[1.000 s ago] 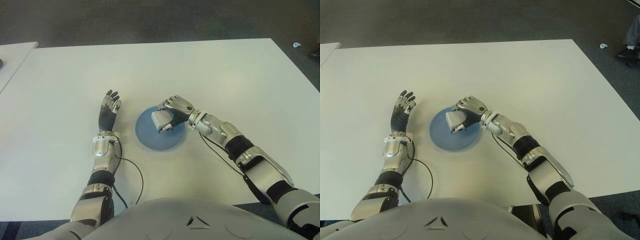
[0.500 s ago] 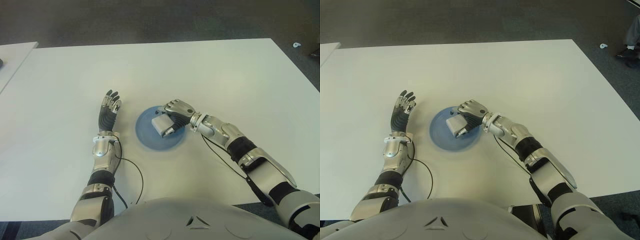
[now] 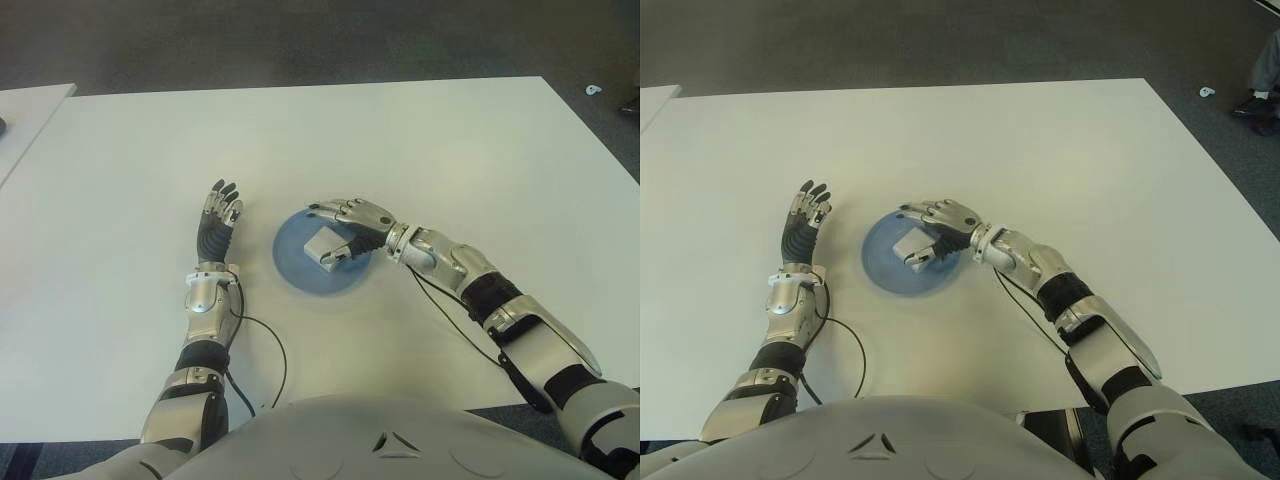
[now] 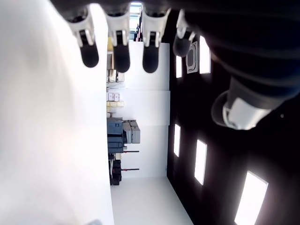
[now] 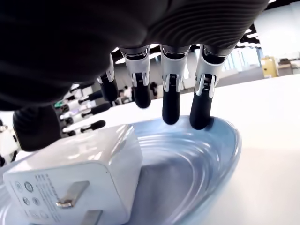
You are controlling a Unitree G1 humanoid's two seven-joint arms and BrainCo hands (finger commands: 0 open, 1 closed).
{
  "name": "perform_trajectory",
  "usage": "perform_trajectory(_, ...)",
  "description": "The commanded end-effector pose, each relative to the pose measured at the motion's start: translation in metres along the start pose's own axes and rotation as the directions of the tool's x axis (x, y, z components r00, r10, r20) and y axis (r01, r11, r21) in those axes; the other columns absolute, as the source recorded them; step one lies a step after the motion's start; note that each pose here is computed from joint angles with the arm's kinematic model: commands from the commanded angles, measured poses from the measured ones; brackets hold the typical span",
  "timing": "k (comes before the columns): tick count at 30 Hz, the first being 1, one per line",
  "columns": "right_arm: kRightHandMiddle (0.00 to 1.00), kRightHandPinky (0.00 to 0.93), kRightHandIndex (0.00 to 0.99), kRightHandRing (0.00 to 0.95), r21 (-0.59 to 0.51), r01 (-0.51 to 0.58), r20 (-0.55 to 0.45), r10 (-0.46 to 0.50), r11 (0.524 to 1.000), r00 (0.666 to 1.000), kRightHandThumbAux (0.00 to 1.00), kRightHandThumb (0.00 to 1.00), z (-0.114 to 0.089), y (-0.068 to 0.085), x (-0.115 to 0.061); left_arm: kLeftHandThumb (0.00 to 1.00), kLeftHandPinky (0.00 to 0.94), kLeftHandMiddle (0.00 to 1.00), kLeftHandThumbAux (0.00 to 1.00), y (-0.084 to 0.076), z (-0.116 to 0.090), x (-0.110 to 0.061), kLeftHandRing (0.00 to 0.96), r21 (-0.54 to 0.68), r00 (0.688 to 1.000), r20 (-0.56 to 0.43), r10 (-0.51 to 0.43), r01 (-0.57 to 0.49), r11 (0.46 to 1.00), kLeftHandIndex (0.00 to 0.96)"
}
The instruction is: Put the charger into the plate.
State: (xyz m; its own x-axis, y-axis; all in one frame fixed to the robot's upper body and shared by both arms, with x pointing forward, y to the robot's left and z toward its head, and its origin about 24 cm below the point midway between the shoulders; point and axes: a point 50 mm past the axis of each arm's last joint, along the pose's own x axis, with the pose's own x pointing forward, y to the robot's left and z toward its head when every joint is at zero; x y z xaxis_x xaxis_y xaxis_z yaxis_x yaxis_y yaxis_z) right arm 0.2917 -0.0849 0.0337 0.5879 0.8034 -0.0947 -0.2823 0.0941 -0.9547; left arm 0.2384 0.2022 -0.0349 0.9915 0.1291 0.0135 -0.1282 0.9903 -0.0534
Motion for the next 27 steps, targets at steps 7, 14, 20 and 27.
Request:
perform_trajectory(7, 0.000, 0.000, 0.000, 0.000, 0.088, 0.047, -0.012, -0.046, 0.995, 0.999, 0.094, 0.294, 0.001, -0.003, -0.005, 0.000, 0.144, 0.148, 0.523, -0.006, -0.050, -0.048, 0.137, -0.051, 0.964, -0.266, 0.019, -0.034, 0.998, 0.047)
perform_trajectory(14, 0.000, 0.000, 0.000, 0.000, 0.072, 0.108, -0.039, -0.105, 0.992, 0.994, 0.091, 0.314, -0.004, -0.011, -0.012, 0.000, 0.146, 0.151, 0.523, -0.005, -0.050, -0.048, 0.139, -0.051, 0.962, -0.271, 0.016, -0.031, 0.998, 0.053)
perform_trajectory(20, 0.000, 0.000, 0.000, 0.000, 0.124, 0.210, -0.108, -0.198, 0.970, 0.974, 0.081, 0.309, -0.017, -0.020, -0.026, 0.000, 0.152, 0.159, 0.527, -0.004, -0.050, -0.049, 0.145, -0.054, 0.961, -0.275, 0.018, -0.034, 0.998, 0.058)
perform_trajectory(27, 0.000, 0.000, 0.000, 0.000, 0.308, 0.440, -0.356, -0.326, 0.844, 0.876, 0.172, 0.179, -0.051, -0.006, -0.046, 0.000, 0.149, 0.160, 0.531, -0.004, -0.050, -0.049, 0.146, -0.046, 0.962, -0.271, 0.017, -0.031, 0.998, 0.058)
